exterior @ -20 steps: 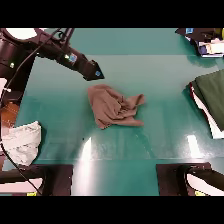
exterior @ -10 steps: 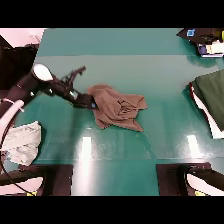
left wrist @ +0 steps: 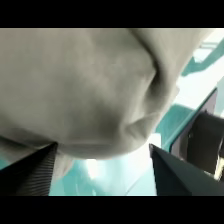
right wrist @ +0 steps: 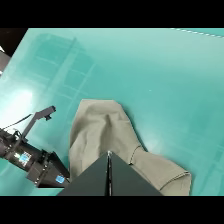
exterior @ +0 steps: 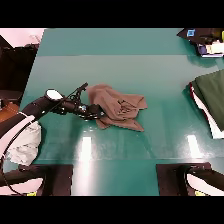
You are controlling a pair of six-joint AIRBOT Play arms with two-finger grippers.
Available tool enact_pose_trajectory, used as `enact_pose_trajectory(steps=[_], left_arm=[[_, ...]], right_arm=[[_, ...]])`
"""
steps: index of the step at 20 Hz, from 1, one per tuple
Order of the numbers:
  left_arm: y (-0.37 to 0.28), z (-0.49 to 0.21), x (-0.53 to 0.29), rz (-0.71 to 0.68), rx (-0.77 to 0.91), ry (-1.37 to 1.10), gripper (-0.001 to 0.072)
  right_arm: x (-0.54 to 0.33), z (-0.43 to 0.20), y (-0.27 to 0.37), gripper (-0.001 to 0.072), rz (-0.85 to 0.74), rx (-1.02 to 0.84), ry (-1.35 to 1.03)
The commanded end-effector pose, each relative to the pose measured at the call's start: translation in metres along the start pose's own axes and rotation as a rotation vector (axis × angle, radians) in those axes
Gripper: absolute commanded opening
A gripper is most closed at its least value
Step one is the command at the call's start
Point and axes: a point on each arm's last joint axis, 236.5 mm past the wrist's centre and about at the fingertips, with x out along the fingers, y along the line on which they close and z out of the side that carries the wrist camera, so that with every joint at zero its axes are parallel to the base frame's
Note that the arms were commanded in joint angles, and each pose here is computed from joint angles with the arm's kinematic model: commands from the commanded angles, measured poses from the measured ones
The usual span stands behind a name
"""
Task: Fold the shirts.
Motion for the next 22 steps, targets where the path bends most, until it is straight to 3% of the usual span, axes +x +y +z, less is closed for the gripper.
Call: enact_pose_trajectory(steps=[1,2,3,6,7,11,16,19,21,22], left_arm=[[-0.006,0.003,0.008,-0.013,-0.018,-0.030,0.0414],[-0.006,0.003,0.008,-0.016,-0.016,-0.029,0.0203],[-0.006,0.002,0.008,-0.016,-0.016,-0.029,0.0116],[-0.006,0.002,0.008,-0.016,-0.016,-0.028,0.0123],[-0.006,0.002,0.008,-0.016,-0.014,-0.028,0.0024],[-0.037,0.008,-0.011,-0.082,0.030,-0.026,0.0023],[-0.169,0.049,-0.165,-0.164,0.472,-0.293,0.0024],[-0.182,0.048,-0.225,0.076,0.698,-0.386,0.0024],[-0.163,0.048,-0.244,0.247,0.713,-0.384,0.0025],[-0.152,0.048,-0.248,0.297,0.699,-0.377,0.0025]], right_arm=[[0.000,-0.002,0.000,0.0019,0.001,0.000,0.007],[0.000,-0.003,0.000,0.0019,0.000,0.000,0.014],[0.000,-0.005,0.000,0.0019,0.000,0.000,0.020],[0.000,-0.006,0.000,0.0019,0.000,0.000,0.025],[0.000,-0.006,0.000,0.0019,0.000,0.000,0.025],[0.000,-0.009,0.000,0.0019,-0.002,0.000,0.039],[0.004,-0.042,-0.018,0.0019,-0.056,0.011,0.172],[0.034,-0.086,-0.036,0.0020,-0.057,0.083,0.320],[0.060,-0.122,-0.048,0.0022,-0.051,0.108,0.413],[0.075,-0.142,-0.056,0.0078,-0.045,0.129,0.453]])
